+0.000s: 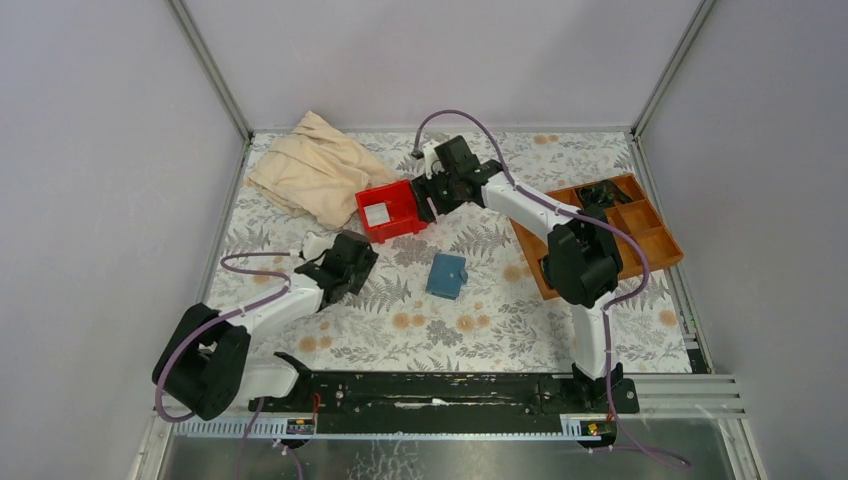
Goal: Put the credit cards into the card holder
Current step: Open the card holder at the center of the board, then adjust the storage box at the center of the board.
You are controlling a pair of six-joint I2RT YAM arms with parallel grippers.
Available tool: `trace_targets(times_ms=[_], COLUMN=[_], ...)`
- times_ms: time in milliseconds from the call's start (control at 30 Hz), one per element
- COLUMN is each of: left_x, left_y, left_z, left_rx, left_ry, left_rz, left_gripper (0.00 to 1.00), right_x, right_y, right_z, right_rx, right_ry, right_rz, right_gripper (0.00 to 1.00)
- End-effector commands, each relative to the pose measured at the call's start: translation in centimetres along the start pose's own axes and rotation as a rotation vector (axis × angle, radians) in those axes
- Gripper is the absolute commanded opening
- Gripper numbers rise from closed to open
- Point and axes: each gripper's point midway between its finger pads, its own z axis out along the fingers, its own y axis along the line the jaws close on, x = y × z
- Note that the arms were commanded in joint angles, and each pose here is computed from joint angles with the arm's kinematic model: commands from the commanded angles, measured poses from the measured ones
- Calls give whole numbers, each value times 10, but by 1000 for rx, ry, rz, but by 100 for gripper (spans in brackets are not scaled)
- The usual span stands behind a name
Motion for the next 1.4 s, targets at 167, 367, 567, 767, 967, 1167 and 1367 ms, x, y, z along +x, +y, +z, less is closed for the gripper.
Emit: trace_targets(times_ms=[167,367,567,767,967,1167,1367], left_x=[-14,-11,-13,-16,-18,-21,-24], left_y=[-16,-12,-14,-20,-20,-20,-20], left_z=[20,34,47,61,69,77,85], left_rx=[43,20,2,-15,-23,-32,-41], left_ry=[18,52,62,72,77,81,86], left_rz=[-161,-183,-193,-198,-197,-177,-138], left_gripper=[66,66,66,66,66,66,66], right_x=[-27,-27,-24,-21,-15,0,19], right_y=[30,32,34,36,32,28,35], right_z=[23,39,52,56,54,51,42], right_rx=[-87,-91,-118,-125,-97,-68,-46], right_ry=[-58,-60,-59,-60,-60,-37,-5], right_rz=[-182,-229,-236,-221,-186,-130,-62], right_gripper=[80,81,76,66,52,42,35])
